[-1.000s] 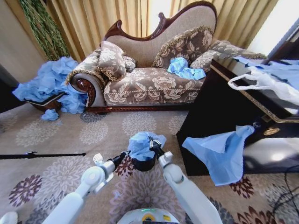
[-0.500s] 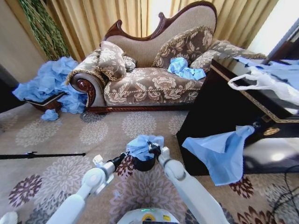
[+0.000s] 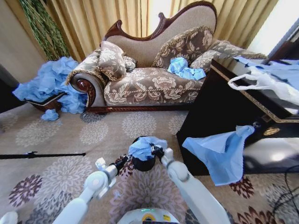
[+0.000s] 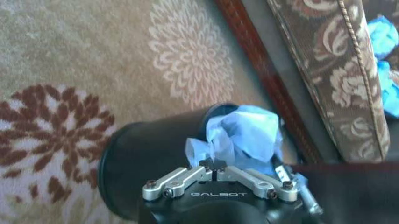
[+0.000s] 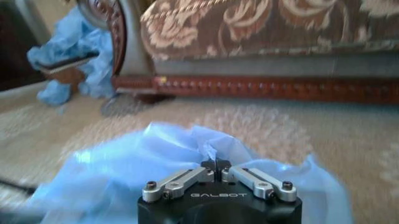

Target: Place a garbage bag over the trash bin.

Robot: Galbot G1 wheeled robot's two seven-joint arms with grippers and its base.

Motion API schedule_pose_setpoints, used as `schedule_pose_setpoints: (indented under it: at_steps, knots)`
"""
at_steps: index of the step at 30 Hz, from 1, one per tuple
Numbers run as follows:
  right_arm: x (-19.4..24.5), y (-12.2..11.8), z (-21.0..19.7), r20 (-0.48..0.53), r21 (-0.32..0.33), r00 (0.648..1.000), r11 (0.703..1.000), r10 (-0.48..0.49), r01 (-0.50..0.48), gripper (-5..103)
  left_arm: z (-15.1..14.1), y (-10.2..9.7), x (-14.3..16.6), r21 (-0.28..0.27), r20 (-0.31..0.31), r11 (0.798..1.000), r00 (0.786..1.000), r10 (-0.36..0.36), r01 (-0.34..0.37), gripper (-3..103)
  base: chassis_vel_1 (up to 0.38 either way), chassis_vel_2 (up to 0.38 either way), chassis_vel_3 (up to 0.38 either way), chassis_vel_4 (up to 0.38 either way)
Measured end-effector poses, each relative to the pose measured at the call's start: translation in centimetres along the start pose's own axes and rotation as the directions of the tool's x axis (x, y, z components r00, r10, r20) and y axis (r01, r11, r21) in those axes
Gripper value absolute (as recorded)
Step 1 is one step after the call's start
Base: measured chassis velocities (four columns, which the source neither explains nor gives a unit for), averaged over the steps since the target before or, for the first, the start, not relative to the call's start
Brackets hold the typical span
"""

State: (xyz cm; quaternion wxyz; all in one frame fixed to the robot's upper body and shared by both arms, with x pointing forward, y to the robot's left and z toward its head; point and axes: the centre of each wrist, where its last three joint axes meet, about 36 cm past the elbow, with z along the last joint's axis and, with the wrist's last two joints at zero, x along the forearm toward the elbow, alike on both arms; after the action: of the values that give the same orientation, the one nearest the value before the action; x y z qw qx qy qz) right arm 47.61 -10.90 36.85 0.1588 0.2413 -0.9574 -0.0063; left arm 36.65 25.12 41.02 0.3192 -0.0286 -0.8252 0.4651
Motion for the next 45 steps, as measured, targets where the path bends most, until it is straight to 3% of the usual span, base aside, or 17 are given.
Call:
schedule_pose_setpoints:
  at_steps: [13,20,27,36,45]
  knots:
    - [-4.9,0.4,-2.1,0.115,0.058,0.993,0.998,-0.025,0.018,0,-0.6,0.1,-2.0,0.051,0.053,0.998,0.998,0.018,-0.021,0,0.0,0.0,0.0,0.0]
    - [-8.1,-0.6,-2.6,0.06,0.076,0.997,0.997,-0.039,0.035,0,-1.3,1.0,-3.8,0.068,0.096,0.998,0.995,0.001,-0.007,0,0.0,0.0,0.0,0.0]
    - [-10.1,-2.3,-2.1,0.039,0.075,0.998,0.996,-0.045,0.042,0,-0.6,2.2,-4.3,0.08,0.1,0.997,0.995,-0.025,0.017,0,0.0,0.0,0.0,0.0]
    - [-11.1,-2.3,-3.3,0.018,0.075,0.998,0.995,-0.065,0.063,0,-1.0,2.5,-4.7,0.085,0.112,0.996,0.993,-0.032,0.022,0,0.0,0.0,0.0,0.0]
    - [-13.2,-2.4,-5.2,-0.054,0.08,0.998,0.996,-0.026,0.03,0,-0.9,2.8,-5.1,0.094,0.116,0.995,0.993,-0.04,0.029,0,0.0,0.0,0.0,0.0]
